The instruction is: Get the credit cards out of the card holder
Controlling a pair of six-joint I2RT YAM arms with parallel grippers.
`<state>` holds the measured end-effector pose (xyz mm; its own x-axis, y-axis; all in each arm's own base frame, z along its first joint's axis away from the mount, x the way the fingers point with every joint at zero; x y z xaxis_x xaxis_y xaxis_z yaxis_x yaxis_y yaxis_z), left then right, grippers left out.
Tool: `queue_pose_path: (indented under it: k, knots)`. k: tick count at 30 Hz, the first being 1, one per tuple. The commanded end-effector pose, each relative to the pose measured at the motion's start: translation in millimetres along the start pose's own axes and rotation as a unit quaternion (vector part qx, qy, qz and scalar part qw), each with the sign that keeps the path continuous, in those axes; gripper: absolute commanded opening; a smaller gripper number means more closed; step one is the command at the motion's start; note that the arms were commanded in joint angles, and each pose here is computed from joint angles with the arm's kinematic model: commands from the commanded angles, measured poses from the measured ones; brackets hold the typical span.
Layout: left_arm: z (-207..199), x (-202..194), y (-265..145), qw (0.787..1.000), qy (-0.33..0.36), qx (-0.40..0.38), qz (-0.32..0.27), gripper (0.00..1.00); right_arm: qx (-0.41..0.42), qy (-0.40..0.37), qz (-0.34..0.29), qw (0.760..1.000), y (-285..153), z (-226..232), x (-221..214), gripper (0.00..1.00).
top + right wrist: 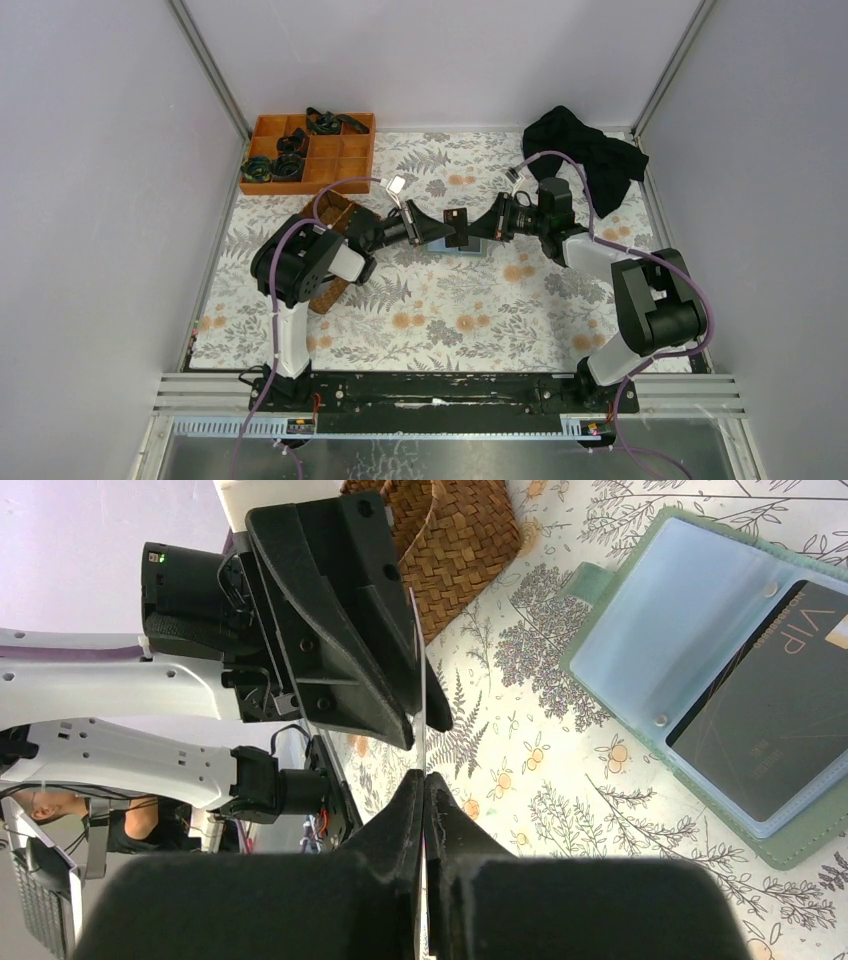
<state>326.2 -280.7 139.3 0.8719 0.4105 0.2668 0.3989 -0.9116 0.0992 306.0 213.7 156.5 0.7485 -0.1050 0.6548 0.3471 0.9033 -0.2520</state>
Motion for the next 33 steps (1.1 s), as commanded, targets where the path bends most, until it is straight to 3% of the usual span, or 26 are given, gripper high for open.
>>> queue_pose_path:
  k: [1,3,6,11,13,17,19,22,25,28,33]
  knots:
    - [-28,4,6,0.998,0.033,-0.058,0.006,0.15,0.030,-0.020,-0.003,0.999,3,10,9,0.00]
    - [-30,3,6,0.997,0.030,-0.066,0.008,0.02,0.027,-0.020,-0.001,0.999,3,9,8,0.00]
    - [-34,2,4,0.997,0.025,-0.075,0.007,0.00,0.024,-0.020,-0.004,0.999,3,9,10,0.03]
    - [-38,9,-2,0.998,0.021,-0.057,-0.013,0.00,-0.046,-0.020,-0.026,0.998,0,-2,16,0.63]
    - [-40,16,-9,0.998,0.022,-0.039,-0.037,0.00,-0.103,-0.019,-0.032,0.994,-4,-15,17,0.77]
    - [-42,35,-27,0.992,0.022,0.028,-0.121,0.00,-0.159,-0.011,-0.016,0.987,-7,-33,9,0.79]
    - [-38,49,-34,0.979,0.043,0.103,-0.169,0.00,-0.164,0.003,-0.006,0.986,-5,-39,3,0.79]
    - [-26,69,-59,0.933,0.060,0.254,-0.247,0.00,-0.174,0.041,0.017,0.984,0,-51,-11,0.77]
    - [-30,85,-86,0.883,0.054,0.340,-0.317,0.00,-0.175,0.067,0.039,0.982,4,-60,-23,0.77]
    - [-20,91,-106,0.838,0.001,0.409,-0.362,0.00,-0.164,0.085,0.048,0.982,8,-63,-30,0.77]
    - [-2,81,-123,0.807,-0.068,0.420,-0.409,0.00,-0.145,0.099,0.051,0.983,12,-63,-35,0.76]
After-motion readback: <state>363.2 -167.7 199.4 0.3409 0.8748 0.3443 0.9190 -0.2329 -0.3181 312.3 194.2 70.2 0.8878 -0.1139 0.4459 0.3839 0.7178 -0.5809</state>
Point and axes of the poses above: each gripper's point midway between its finger pads, its own y axis out along the fingers, its own z axis along the line the jaws close on, x = y × z, the point moved 4 cm from there along -y, back along the fingers, and after that the axes turned 12 degrees about -y, right-handed, at the moved point
